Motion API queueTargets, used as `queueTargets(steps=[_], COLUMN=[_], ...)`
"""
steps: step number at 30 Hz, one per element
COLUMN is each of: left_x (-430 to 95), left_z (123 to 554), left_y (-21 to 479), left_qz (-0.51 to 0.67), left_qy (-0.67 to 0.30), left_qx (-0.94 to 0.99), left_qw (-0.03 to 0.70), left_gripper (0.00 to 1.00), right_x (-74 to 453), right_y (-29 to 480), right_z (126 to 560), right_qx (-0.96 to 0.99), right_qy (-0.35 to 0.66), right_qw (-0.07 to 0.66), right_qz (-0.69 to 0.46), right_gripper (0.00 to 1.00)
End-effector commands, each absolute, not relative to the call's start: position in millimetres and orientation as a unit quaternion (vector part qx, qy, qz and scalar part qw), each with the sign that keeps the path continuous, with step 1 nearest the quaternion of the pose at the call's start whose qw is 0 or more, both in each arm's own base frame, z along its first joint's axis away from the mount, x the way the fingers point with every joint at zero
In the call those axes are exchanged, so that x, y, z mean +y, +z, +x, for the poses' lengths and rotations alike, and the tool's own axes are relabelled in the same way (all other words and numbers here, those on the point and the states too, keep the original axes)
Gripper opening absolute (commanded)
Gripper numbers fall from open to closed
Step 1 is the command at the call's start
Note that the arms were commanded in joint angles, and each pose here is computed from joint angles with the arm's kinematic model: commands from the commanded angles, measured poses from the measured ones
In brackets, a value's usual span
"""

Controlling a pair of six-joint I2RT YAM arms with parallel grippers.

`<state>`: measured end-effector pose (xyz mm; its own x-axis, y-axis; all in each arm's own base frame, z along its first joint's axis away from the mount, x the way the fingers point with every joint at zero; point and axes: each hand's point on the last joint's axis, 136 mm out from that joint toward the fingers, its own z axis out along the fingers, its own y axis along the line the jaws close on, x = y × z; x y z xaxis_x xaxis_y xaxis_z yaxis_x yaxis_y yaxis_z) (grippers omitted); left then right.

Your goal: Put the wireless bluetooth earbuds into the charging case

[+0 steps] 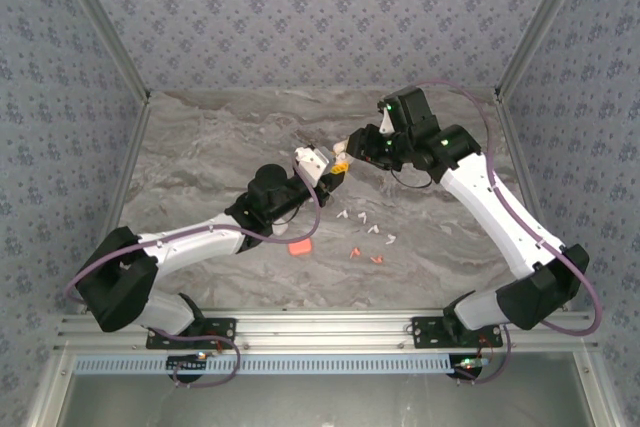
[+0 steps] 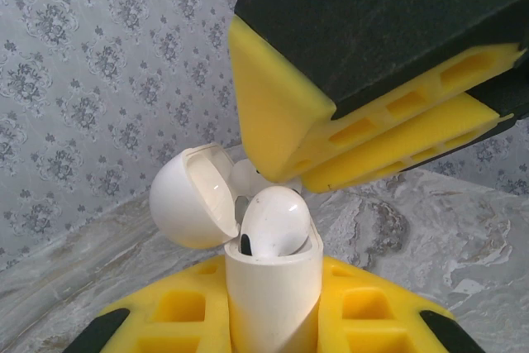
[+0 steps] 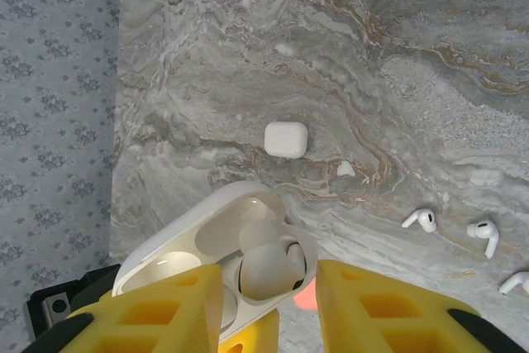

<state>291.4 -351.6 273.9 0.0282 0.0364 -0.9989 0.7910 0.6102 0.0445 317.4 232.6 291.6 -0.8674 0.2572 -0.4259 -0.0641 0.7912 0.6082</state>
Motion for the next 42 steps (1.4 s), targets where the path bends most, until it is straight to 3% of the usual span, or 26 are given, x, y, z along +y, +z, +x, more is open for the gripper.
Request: queueTargets(steps=[1, 15, 42], left_x=[-355, -352, -337], left_z=[289, 285, 273], left_y=[304, 307, 313], left_qz=[0.325, 0.324, 0.334], left_qy=[-0.307, -0.310, -0.362], left_qx=[0.598, 0.592, 0.569], left_qw=[0.665, 0.669, 0.658], left_gripper=[0.00, 0.00, 0.00], right_x=[237, 235, 239], right_y=[299, 295, 312], right_z=[317, 315, 302], right_qx=[0.910, 0.915, 0.902], right_qy=[0.323, 0.313, 0.342], right_qw=[0.256, 0.254, 0.255], right_qz=[0.042, 0.029, -0.065], right_gripper=[0.36, 0.27, 0.27])
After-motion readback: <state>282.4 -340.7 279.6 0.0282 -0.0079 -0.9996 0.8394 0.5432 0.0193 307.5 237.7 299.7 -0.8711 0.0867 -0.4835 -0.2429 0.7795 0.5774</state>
